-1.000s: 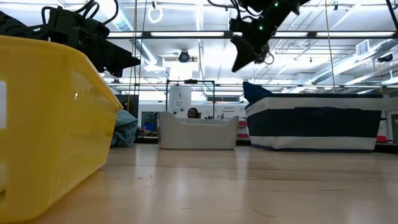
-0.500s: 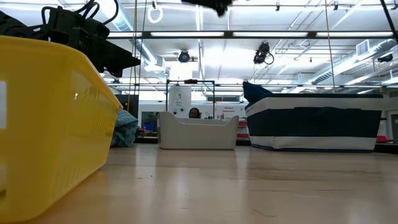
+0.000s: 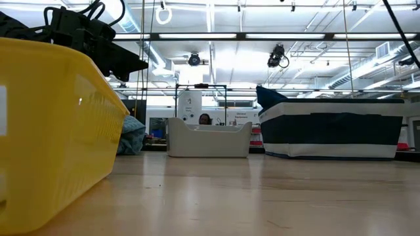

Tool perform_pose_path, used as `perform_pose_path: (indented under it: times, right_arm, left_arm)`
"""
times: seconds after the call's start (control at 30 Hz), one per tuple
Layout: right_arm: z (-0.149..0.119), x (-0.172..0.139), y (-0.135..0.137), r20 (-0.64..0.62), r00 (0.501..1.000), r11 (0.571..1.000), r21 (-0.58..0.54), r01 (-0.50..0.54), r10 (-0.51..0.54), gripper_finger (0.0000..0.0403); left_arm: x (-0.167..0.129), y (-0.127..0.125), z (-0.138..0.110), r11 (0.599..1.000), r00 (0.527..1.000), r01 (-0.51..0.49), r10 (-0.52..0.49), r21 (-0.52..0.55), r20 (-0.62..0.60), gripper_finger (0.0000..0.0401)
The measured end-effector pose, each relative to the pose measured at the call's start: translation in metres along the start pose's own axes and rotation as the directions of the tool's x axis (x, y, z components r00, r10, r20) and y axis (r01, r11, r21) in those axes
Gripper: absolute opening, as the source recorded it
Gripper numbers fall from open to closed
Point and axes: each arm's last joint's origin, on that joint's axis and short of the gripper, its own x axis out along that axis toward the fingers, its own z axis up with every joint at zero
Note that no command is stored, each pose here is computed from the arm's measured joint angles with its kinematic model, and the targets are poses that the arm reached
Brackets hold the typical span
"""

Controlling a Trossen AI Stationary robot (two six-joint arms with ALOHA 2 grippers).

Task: Pick & place medical supplies in basket/bin
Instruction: Put the light blue patient gown into the blue laundry organizer

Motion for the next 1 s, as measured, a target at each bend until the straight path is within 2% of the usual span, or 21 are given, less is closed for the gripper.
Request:
perform_pose_path:
  times: [0.13,0.2,0.33,0.43,0.5,0.6,0.87,1.0]
  right_arm:
    - [-0.009,0.001,0.005,-0.045,0.999,0.999,-0.019,-0.026,0.025,0.0]
    - [-0.017,-0.008,0.008,-0.028,0.999,1.0,-0.022,-0.02,0.02,0.0]
    - [-0.044,-0.045,0.012,0.153,0.986,0.998,0.047,0.052,-0.059,0.0]
    - [-0.069,-0.082,0.018,0.204,0.965,0.983,0.111,0.148,-0.168,0.0]
    - [-0.083,-0.103,0.023,0.172,0.955,0.966,0.132,0.222,-0.243,0.0]
    - [-0.097,-0.129,0.029,0.097,0.95,0.945,0.171,0.277,-0.296,0.0]
    - [-0.123,-0.19,0.039,-0.014,0.947,0.91,0.274,0.312,-0.321,0.0]
    - [-0.135,-0.215,0.043,-0.064,0.941,0.887,0.317,0.336,-0.333,0.0]
  left_arm:
    - [0.0,0.0,0.0,1.0,1.0,0.003,-0.003,-0.003,-0.002,0.0246]
    - [0.0,0.0,-0.001,1.0,1.0,0.012,-0.012,-0.008,-0.007,0.0246]
    - [0.001,0.0,-0.004,1.0,1.0,0.014,-0.014,-0.021,-0.022,0.0246]
    - [0.002,0.001,-0.004,1.0,1.0,0.014,-0.014,-0.021,-0.023,0.0246]
    - [0.003,0.001,-0.005,1.0,1.0,0.014,-0.014,-0.022,-0.022,0.0246]
    - [0.004,0.002,-0.005,1.0,1.0,0.013,-0.013,-0.016,-0.016,0.0246]
    - [0.005,0.003,-0.008,1.0,0.999,0.009,-0.01,-0.03,-0.036,0.0246]
    - [0.005,0.004,-0.008,0.995,0.999,-0.026,0.023,-0.094,-0.038,0.0246]
